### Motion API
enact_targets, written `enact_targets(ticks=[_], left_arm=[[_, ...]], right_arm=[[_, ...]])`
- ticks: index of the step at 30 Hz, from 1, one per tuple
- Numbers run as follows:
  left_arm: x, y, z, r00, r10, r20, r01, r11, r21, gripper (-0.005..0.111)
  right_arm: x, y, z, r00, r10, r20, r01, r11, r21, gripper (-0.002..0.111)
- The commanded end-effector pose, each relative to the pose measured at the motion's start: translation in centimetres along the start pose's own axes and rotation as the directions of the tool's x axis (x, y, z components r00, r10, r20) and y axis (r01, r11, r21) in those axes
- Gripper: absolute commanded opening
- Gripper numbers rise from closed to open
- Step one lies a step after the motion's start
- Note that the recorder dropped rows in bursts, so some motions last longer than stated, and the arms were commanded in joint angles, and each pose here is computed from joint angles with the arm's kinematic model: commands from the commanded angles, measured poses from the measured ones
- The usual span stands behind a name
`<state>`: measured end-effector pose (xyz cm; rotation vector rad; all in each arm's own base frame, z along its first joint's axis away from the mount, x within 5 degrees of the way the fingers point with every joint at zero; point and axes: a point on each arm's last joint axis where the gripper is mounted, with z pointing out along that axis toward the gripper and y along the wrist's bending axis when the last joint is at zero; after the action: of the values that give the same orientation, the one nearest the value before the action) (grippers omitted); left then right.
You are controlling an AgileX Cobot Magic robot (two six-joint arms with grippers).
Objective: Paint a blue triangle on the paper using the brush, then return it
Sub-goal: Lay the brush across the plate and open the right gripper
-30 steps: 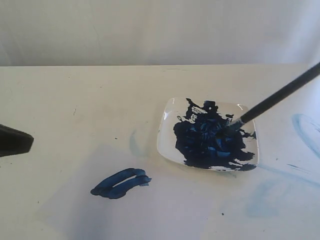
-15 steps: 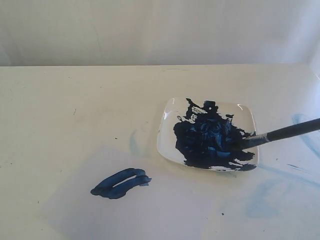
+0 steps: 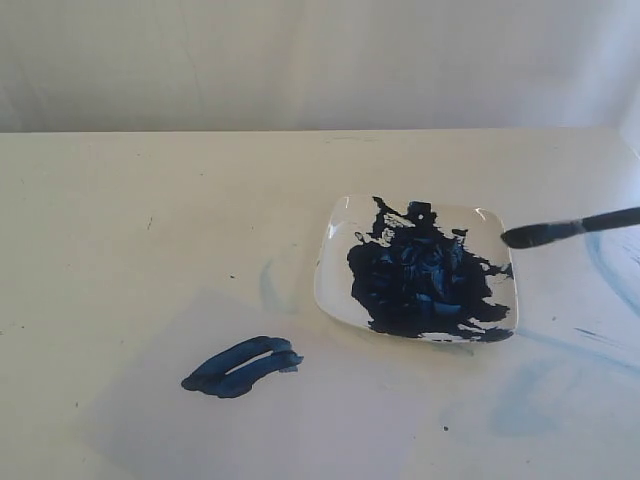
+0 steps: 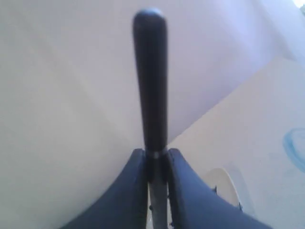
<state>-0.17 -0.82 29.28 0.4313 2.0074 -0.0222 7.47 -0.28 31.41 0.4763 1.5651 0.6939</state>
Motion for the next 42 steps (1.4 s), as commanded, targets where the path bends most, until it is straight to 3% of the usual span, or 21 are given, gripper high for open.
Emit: enact_targets(ticks=[1,5,9,11,13,16,22,28,35,42], left_arm=[[1.2,-0.3,2.0,0.999,-0.035,-0.005,0.035,0.999,0.019,0.000],[1.1,-0.6,2.5,0.996,-0.077,0.036,0.075,0.995,0.061,0.000],[1.1,-0.6,2.5,0.996,-0.076,0.036,0.074,0.995,0.063,0.000],[1.1,-0.6,2.5,0.996,-0.076,0.036,0.074,0.995,0.063,0.000],[1.1,-0.6,2.5,0.996,-0.075,0.037,0.073,0.995,0.065,0.000],[1.1,-0.7,2.4,0.997,-0.063,0.042,0.058,0.994,0.095,0.000],[1.1,-0.7,2.4,0.998,-0.056,0.043,0.051,0.993,0.106,0.000],[1.1,-0.7,2.4,0.998,-0.056,0.043,0.051,0.993,0.106,0.000],[1.1,-0.7,2.4,0.998,-0.056,0.043,0.051,0.993,0.106,0.000],[1.1,-0.7,2.4,0.997,-0.056,0.045,0.051,0.993,0.105,0.000]], right_arm=[[1.3,1.7,2.8,0.999,-0.046,-0.021,0.047,0.998,0.030,0.000],[2.6,4.5,6.2,0.986,-0.129,-0.104,0.137,0.988,0.070,0.000],[2.1,8.5,9.7,0.957,-0.285,-0.059,0.285,0.959,-0.005,0.000],[2.7,8.6,11.8,0.952,-0.287,-0.103,0.291,0.957,0.018,0.000],[2.6,7.8,13.9,0.969,-0.185,-0.163,0.198,0.978,0.067,0.000],[2.0,6.3,16.9,0.965,-0.040,-0.260,0.046,0.999,0.015,0.000],[2.3,2.0,20.6,0.928,0.156,-0.338,-0.141,0.988,0.068,0.000],[5.3,-2.0,23.9,0.844,0.306,-0.440,-0.270,0.952,0.143,0.000],[7.7,-6.9,26.0,0.770,0.454,-0.449,-0.363,0.889,0.278,0.000],[8.3,-9.9,26.6,0.701,0.522,-0.486,-0.449,0.853,0.268,0.000]])
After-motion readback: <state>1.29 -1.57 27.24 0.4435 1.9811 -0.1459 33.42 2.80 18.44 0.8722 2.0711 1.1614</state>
